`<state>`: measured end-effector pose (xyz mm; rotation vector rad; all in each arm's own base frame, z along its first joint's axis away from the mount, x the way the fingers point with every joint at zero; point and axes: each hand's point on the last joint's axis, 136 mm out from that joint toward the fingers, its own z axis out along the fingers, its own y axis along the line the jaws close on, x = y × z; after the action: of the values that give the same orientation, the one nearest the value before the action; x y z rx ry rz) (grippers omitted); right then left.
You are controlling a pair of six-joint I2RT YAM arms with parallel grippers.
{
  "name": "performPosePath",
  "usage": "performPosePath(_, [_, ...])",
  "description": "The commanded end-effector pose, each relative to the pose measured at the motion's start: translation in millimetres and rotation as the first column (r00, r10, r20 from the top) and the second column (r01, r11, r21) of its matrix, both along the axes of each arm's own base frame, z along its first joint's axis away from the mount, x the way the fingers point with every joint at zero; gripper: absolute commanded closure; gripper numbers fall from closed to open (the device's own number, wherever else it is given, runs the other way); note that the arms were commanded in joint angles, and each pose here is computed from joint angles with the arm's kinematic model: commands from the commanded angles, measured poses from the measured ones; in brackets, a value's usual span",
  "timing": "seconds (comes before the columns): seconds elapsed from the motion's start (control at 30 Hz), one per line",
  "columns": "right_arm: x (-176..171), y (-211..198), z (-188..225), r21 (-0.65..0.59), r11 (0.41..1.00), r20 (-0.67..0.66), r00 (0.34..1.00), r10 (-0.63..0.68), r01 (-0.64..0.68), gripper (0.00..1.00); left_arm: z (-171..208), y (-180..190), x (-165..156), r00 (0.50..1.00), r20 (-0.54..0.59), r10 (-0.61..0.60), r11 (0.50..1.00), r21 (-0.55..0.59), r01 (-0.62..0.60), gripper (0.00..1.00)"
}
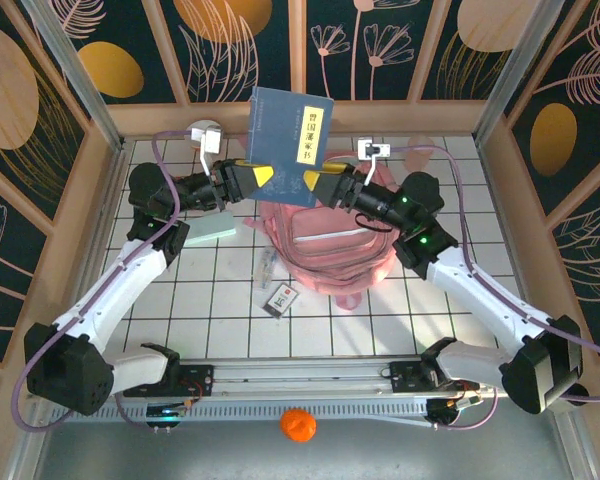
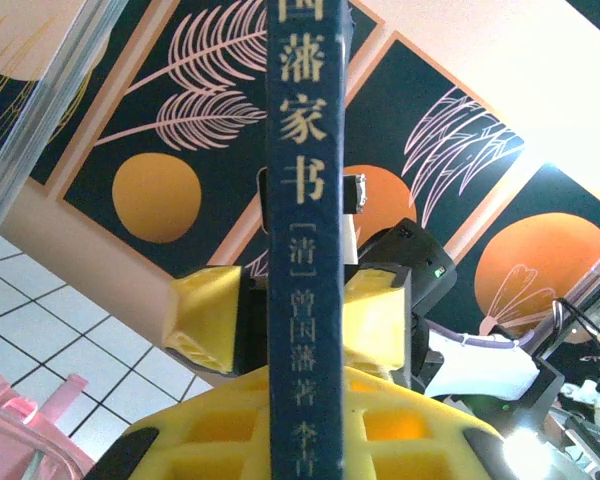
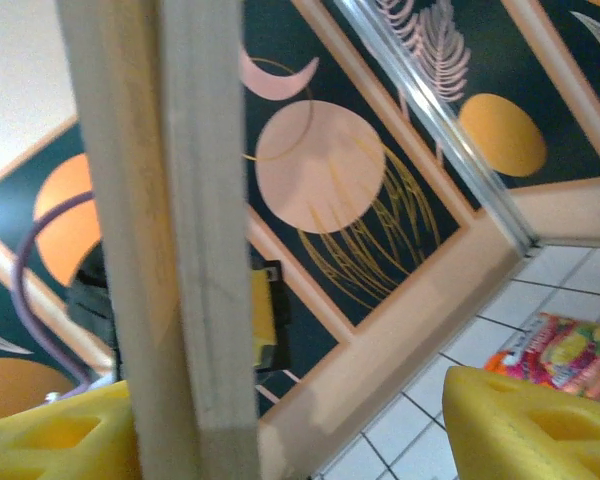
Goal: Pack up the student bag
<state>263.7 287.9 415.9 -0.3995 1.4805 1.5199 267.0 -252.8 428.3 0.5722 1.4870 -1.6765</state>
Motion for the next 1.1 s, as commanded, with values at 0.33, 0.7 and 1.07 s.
performPosePath(0.33, [-30.6,12.7,23.9,0.072,0.960,0.108,0.959,0.263,-0.272,0.40,26.8,-12.6,-3.4,0.995,0.096,-0.020,0.998,-0.059,0.025,1.00])
performPosePath(0.7, [-28.1,17.0,20.1,0.065,0.954,0.111,0.952,0.286,-0.294,0.72,2.4,-23.0,5.7,0.999,0.035,-0.012,1.000,-0.017,0.012,1.00])
performPosePath(1.07, [-16.8,-1.8,-2.4,-0.012,0.984,0.037,0.984,0.176,-0.176,1.00,-25.4,-21.6,21.0,0.993,0.063,0.102,0.986,0.127,-0.110,0.45])
